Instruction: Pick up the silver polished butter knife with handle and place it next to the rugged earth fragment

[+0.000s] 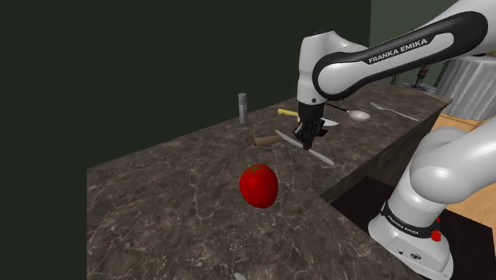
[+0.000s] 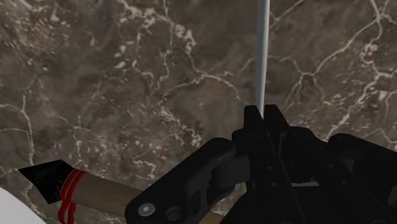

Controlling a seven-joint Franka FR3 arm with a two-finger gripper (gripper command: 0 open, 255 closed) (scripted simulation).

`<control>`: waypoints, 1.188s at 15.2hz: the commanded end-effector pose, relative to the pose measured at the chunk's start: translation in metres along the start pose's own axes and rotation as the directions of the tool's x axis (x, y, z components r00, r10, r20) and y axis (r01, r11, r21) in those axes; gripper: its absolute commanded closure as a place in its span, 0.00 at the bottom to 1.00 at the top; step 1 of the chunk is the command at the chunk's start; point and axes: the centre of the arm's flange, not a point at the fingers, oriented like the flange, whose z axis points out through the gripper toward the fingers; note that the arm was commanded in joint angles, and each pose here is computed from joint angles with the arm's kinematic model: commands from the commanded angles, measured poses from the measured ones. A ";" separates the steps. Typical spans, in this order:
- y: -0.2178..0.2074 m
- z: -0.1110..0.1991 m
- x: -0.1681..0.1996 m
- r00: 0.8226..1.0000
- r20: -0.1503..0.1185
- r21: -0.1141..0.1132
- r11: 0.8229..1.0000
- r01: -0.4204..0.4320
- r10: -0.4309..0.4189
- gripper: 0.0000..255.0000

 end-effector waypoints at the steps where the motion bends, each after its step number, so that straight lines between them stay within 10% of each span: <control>1: 0.000 -0.011 -0.001 1.000 0.000 0.000 1.000 0.000 0.000 1.00; 18: 0.001 -0.100 -0.005 1.000 0.000 0.000 1.000 0.000 0.000 1.00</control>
